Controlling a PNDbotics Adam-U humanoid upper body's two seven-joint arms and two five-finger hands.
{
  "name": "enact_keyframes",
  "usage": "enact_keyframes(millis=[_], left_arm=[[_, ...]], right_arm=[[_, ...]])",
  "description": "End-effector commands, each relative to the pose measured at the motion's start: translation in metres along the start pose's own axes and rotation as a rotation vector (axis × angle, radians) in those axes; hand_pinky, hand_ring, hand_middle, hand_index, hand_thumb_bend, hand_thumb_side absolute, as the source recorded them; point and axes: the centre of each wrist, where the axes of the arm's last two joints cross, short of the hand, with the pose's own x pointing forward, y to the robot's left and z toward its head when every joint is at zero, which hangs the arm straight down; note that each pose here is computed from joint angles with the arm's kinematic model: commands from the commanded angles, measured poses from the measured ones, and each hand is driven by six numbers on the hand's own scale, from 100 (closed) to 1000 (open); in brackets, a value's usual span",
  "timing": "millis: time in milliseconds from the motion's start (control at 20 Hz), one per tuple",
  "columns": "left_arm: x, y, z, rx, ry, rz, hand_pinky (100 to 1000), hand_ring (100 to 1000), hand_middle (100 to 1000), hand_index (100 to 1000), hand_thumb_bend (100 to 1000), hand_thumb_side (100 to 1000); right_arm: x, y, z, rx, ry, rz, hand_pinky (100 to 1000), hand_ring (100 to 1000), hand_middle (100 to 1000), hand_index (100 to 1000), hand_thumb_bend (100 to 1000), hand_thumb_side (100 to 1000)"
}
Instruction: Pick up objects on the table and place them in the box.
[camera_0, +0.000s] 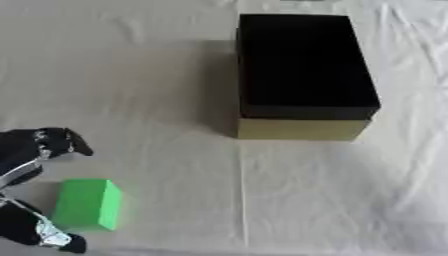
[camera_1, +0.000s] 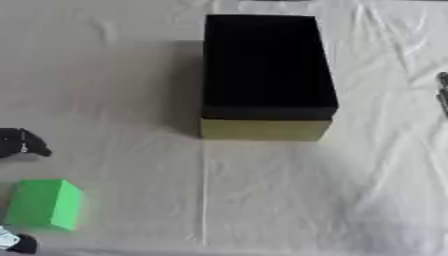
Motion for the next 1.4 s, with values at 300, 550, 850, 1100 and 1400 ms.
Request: enact_keyframes(millis=[300, 550, 850, 1100, 1400], left_arm=[[0.009, -0.006, -0.002, -0.012, 0.007, -0.022, 781, 744, 762, 823, 856, 513], [0.01, -0.008, -0.002, -0.035, 0.012, -0.023, 780, 745, 762, 821, 834, 498], [0.011, -0.011, -0.002, -0.087, 0.005, -0.03, 781, 750, 765, 820, 782, 445], [0.012, -0.012, -0.002, -0.092, 0.028, -0.06, 782, 753, 764, 818, 722, 445], [0.014, -0.012, -0.004, -0.081, 0.037, -0.067, 742, 724, 735, 786, 662, 475]], right_arm=[[0.006, -0.003, -0.006, -0.012, -0.027, -0.009, 871, 796, 811, 837, 100, 1000], [0.006, -0.002, -0.006, -0.014, -0.03, -0.016, 871, 795, 810, 836, 100, 1000], [0.007, -0.002, -0.006, -0.018, -0.032, -0.023, 871, 793, 808, 835, 100, 1000], [0.007, -0.001, -0.006, -0.018, -0.033, -0.029, 871, 793, 808, 834, 100, 1000], [0.006, -0.002, -0.005, -0.023, -0.032, -0.027, 870, 793, 807, 834, 100, 1000]])
